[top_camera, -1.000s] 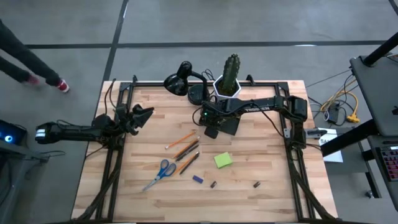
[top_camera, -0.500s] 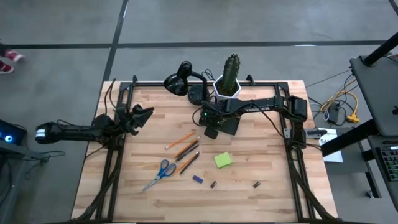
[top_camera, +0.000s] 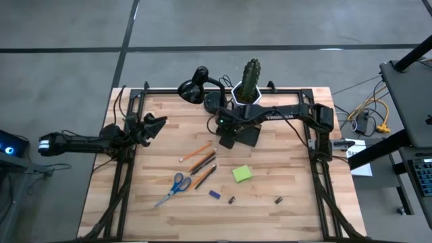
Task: Pick and place office supplies into organizer
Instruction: Put the left black binder clip into the black desk organizer
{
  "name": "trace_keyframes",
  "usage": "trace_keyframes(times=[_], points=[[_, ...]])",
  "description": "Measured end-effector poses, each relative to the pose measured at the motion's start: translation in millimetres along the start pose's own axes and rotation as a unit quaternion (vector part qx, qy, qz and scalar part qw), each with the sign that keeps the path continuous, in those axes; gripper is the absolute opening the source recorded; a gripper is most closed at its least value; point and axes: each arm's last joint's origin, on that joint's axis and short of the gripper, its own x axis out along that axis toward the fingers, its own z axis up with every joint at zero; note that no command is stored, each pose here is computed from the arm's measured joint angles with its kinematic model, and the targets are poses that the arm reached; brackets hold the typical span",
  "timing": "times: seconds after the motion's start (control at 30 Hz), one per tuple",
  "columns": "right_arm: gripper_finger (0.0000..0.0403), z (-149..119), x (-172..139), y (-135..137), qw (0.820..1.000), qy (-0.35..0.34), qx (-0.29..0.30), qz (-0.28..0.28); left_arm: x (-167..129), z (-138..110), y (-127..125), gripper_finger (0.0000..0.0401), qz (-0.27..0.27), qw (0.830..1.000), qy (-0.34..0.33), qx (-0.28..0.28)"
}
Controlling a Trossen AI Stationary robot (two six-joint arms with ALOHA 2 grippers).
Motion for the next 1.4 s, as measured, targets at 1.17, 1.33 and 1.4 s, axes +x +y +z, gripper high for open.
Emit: trace_keyframes(times=[1.17, 1.33, 1.4], points=[[0.0126, -19.2, -129.6, 79.4, 0.975, 0.054, 0.206, 0.062, -0.1, -0.9, 0.6, 0.0128, 0.001, 1.0, 0.002, 0.001], [0.013, -29.0, -132.9, 93.8, 0.964, 0.093, 0.234, 0.087, -0.1, -0.9, 0.6, 0.0128, 0.001, 1.0, 0.002, 0.0], [0.013, -36.3, -134.5, 99.6, 0.958, 0.118, 0.249, 0.083, 0.0, -1.0, 0.7, 0.0128, 0.002, 1.0, 0.002, 0.0]])
